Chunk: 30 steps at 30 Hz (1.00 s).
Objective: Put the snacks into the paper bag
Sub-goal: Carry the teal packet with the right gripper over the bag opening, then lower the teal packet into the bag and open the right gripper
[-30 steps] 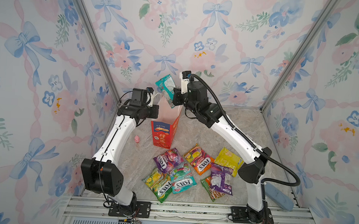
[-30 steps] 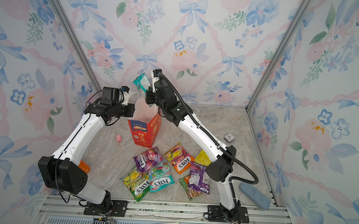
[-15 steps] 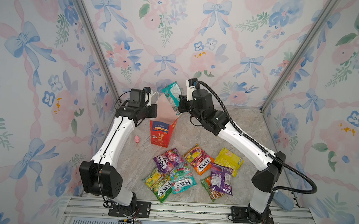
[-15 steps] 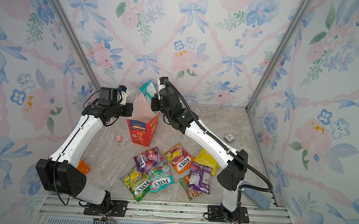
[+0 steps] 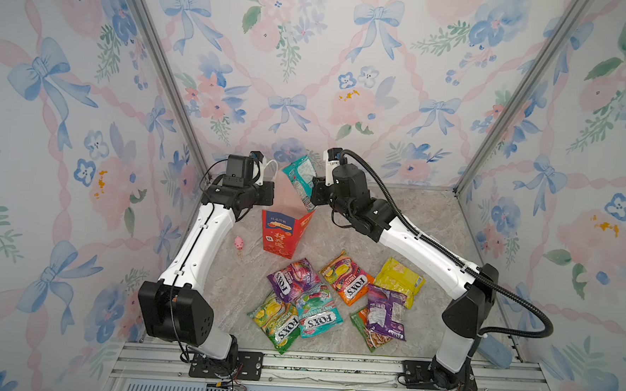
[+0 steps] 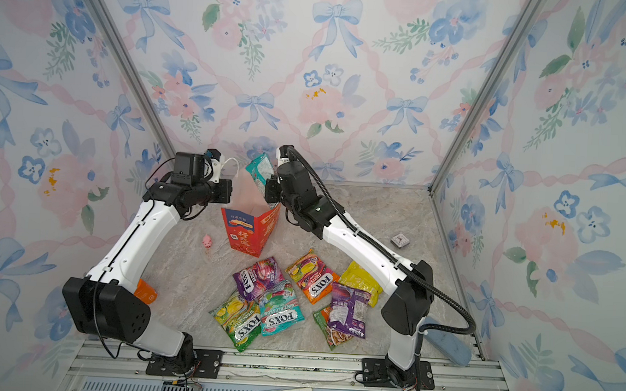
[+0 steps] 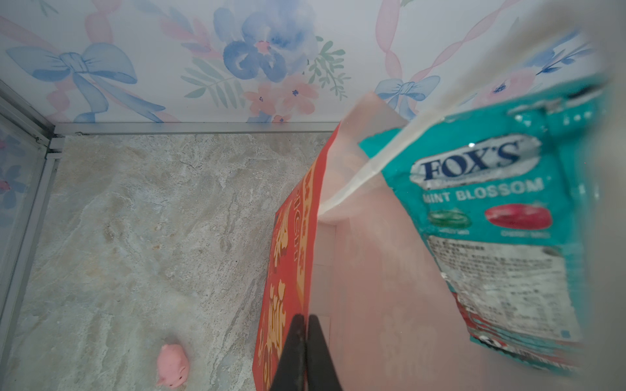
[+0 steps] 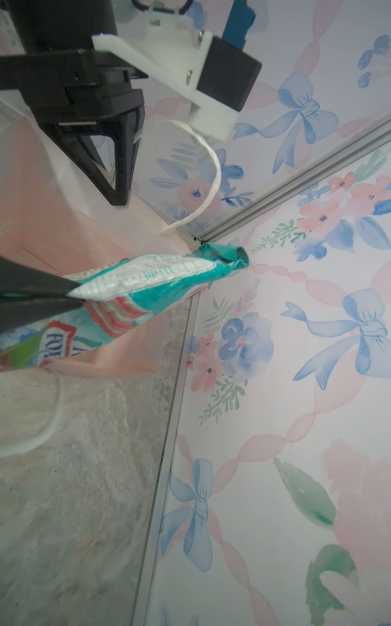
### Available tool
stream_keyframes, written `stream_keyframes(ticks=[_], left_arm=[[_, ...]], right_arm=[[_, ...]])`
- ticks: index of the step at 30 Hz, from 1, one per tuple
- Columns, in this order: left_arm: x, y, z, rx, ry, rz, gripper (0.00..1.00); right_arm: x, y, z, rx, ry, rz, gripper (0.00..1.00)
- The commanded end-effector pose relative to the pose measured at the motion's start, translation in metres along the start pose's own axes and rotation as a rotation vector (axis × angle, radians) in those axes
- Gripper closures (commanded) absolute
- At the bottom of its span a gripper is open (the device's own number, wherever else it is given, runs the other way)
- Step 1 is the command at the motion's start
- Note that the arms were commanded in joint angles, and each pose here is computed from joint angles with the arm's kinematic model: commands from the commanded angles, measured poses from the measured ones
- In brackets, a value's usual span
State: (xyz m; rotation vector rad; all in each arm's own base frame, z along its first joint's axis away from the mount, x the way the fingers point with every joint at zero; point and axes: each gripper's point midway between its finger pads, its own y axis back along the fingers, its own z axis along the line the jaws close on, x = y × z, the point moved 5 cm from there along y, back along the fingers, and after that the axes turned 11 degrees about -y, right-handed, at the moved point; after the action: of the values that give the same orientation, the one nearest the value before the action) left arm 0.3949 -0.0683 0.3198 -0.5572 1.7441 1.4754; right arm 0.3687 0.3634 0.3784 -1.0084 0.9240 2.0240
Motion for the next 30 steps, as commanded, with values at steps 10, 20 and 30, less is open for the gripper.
stream_keyframes(ticks=[10,20,30], left_arm=[[-0.001,0.005,0.002,-0.005,0.009,-0.02,1.0],[-0.001,0.005,0.003,-0.007,0.008,-0.018,1.0],[0.001,0.003,0.003,-0.003,0.008,-0.013,1.0]], right_arm=[[-0.005,0.003,0.006,-0.037,-0.033,-0.004,1.0],[0.004,-0.009,0.003,-0.035,-0.041,0.041,1.0],[0.005,-0.014,-0.001,-0.033,-0.038,0.053,0.97]])
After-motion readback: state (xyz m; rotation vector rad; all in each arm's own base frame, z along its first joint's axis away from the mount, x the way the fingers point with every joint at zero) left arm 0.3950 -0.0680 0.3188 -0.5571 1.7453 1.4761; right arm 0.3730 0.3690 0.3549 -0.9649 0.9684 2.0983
